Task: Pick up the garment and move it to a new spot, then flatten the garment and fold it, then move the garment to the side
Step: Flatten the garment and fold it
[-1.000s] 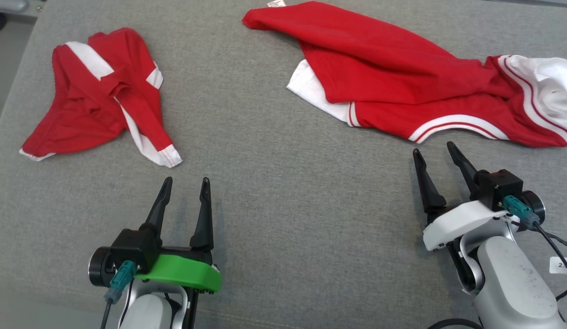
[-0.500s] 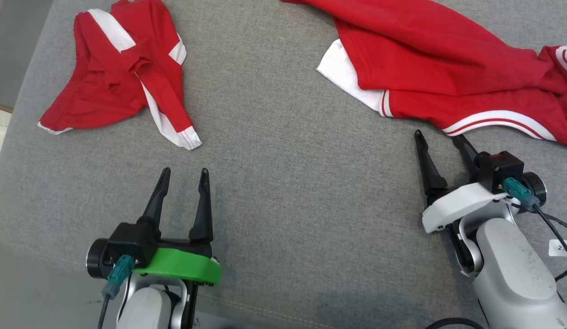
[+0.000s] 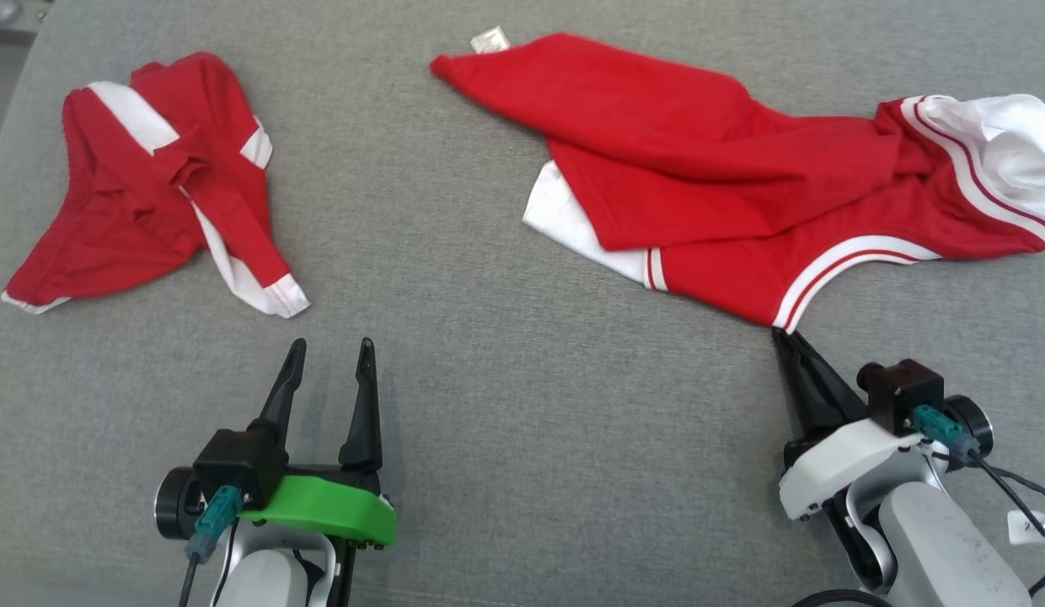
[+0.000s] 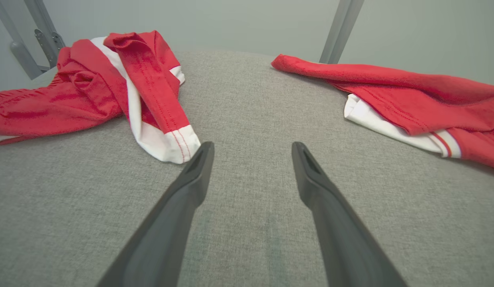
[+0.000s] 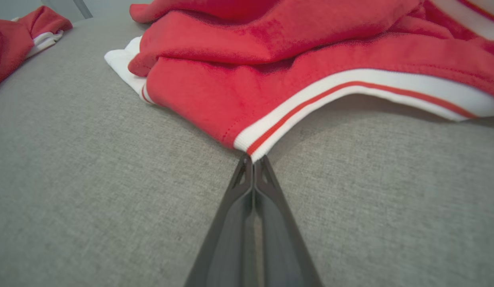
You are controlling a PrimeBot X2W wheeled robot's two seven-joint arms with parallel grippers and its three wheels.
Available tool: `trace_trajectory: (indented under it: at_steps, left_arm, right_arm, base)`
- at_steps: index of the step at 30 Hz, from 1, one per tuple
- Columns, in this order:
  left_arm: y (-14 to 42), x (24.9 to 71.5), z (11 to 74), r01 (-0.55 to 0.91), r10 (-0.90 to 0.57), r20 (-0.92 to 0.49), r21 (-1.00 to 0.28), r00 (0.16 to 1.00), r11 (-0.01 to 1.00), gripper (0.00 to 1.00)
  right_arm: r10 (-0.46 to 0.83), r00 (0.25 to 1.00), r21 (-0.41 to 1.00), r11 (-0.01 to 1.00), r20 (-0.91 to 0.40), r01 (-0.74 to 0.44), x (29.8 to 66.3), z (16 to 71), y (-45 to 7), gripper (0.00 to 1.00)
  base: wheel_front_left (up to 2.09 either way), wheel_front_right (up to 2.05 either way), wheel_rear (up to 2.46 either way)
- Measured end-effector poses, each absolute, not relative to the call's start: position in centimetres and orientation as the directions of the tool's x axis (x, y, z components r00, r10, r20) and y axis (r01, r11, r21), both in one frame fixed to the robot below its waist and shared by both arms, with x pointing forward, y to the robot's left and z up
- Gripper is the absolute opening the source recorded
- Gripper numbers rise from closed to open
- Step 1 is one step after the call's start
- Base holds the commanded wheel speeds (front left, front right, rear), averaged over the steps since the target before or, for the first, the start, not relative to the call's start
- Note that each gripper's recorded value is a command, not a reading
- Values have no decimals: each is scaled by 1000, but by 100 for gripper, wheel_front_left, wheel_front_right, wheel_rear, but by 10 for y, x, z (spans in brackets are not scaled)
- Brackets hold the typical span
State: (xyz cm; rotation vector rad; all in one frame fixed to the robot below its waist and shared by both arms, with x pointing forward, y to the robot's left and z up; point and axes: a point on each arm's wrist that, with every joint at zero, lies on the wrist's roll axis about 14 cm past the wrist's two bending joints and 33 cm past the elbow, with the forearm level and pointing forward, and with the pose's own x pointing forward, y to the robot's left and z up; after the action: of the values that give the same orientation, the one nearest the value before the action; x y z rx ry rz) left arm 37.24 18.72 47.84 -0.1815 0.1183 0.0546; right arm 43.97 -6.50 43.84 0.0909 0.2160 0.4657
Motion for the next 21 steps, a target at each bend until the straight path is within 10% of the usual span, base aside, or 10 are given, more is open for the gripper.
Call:
trace_trajectory:
  at_steps: [12,13,15,21]
  left_arm:
    - [137,377,491,96,-115,-78,-218,990,971,100]
    - [133,376,492,108,-126,-73,-220,989,970,100]
    - [128,375,495,125,-142,-65,-219,988,968,100]
    - [103,375,499,204,-220,-49,-226,974,952,100]
  right_arm:
    - [241,950,-11,969,-200,-248,409,459,-170,0]
    - [218,954,-26,973,-206,-229,406,459,-180,11]
    - [177,961,-37,981,-211,-189,400,460,-195,100]
    - [120,983,-26,992,-142,-125,396,481,-203,100]
  base:
    - [0,0,0]
    - [0,0,0]
    - [0,0,0]
    - [0,0,0]
